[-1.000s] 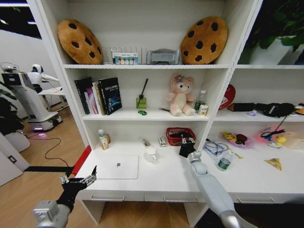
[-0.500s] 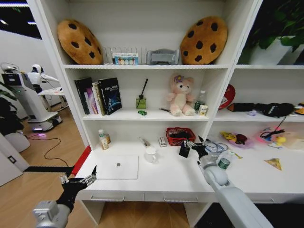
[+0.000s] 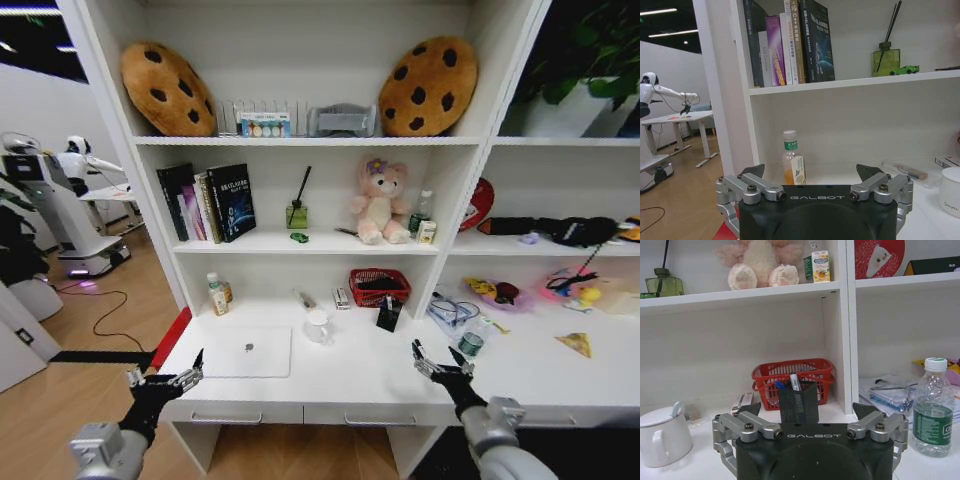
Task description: Organize the objects on the table.
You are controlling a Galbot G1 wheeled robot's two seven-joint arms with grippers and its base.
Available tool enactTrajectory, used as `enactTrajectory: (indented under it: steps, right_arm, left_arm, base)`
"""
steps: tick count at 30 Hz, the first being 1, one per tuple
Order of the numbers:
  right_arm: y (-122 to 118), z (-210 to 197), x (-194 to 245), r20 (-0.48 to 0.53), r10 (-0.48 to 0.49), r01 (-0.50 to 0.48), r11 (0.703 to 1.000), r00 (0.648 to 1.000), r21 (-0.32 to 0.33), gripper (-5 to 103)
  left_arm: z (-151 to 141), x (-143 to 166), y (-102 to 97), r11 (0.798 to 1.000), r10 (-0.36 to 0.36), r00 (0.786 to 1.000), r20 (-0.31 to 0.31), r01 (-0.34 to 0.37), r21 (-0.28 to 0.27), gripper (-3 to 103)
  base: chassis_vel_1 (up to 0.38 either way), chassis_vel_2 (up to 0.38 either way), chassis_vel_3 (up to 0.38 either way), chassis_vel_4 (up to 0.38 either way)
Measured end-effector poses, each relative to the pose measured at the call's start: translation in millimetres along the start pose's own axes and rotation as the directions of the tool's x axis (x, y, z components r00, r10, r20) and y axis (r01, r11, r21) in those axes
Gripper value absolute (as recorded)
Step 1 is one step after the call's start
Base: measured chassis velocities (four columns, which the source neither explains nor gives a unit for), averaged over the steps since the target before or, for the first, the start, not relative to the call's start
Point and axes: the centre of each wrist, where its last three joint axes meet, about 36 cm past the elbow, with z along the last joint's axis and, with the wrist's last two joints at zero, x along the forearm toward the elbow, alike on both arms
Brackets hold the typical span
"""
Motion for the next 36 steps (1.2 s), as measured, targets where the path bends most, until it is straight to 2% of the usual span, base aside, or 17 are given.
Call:
enactTrajectory:
  steps: [9, 24, 28, 32, 36]
  right_arm:
    - [-3, -4, -14, 0.008, -0.009, 0.009, 1.0, 1.0, -0.007, 100]
    - [0, 9, -45, -0.002, -0.032, 0.032, 0.999, 0.999, -0.041, 100]
    - [2, 18, -65, -0.055, -0.034, 0.03, 0.998, 0.998, -0.061, 100]
    - [-10, 19, -87, -0.159, -0.014, 0.005, 0.999, 0.987, -0.054, 100]
    - [-19, 20, -104, -0.213, -0.011, -0.004, 0.998, 0.977, -0.069, 100]
  left_arm:
    - [0, 0, 0.0, 1.0, 0.0, 1.0, 0.0, 0.0, 0.0, 100]
    - [0, 0, 0.0, 1.0, 0.0, 1.0, 0.0, 0.0, 0.0, 100]
    - [0, 0, 0.0, 1.0, 0.0, 1.0, 0.0, 0.0, 0.0, 100]
    - [0, 0, 0.0, 1.0, 0.0, 1.0, 0.0, 0.0, 0.0, 100]
    - [0, 0, 0.0, 1.0, 0.0, 1.0, 0.0, 0.0, 0.0, 100]
  base:
    - [-0.009, -0.005, 0.005, 0.006]
    - [-0.133, -0.126, 0.128, 0.112]
    - [0.05, 0.025, -0.014, -0.028]
    - [0.025, 0.025, -0.031, -0.037]
    - [0.0, 0.0, 0.0, 0.0]
